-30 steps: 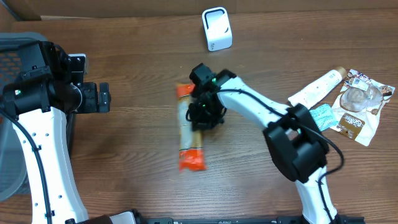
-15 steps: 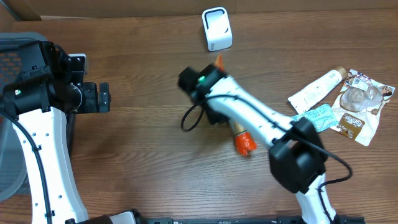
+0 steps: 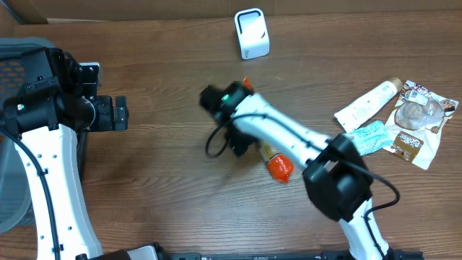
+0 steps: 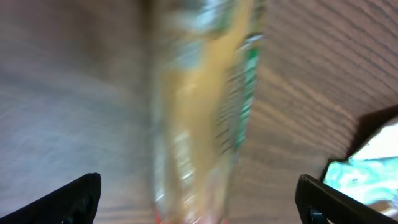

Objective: Scan the item barcode

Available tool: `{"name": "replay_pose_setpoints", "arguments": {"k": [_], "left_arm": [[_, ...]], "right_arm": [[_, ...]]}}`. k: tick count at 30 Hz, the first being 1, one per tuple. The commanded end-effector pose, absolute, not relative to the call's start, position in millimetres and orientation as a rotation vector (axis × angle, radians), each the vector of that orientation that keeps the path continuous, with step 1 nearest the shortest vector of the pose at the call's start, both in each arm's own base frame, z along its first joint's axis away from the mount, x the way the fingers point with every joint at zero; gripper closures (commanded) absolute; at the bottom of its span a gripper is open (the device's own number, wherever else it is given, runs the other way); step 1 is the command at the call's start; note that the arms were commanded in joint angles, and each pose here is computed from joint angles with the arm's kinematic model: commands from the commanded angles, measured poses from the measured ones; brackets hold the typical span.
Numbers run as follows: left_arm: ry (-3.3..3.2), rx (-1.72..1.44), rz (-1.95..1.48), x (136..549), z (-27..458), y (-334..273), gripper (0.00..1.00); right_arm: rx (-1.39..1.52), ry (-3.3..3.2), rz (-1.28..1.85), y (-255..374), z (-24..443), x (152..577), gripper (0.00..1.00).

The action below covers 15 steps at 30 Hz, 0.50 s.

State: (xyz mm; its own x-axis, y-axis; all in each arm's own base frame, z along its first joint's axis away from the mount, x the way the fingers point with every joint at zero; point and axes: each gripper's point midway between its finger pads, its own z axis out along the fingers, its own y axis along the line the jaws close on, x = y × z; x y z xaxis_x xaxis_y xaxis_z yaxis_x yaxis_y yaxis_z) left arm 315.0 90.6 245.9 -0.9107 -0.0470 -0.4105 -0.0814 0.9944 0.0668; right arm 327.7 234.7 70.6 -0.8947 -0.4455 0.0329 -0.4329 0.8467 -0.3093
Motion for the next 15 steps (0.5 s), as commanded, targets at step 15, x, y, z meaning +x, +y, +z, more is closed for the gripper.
{"name": "replay_pose_setpoints", "arguments": {"k": [15], "left_arm": [[2.701,-0.047,0.107,315,251,87,0.0]], "right_arm": [[-0.68,3.284,0.336,208,20,320,0.0]]}}
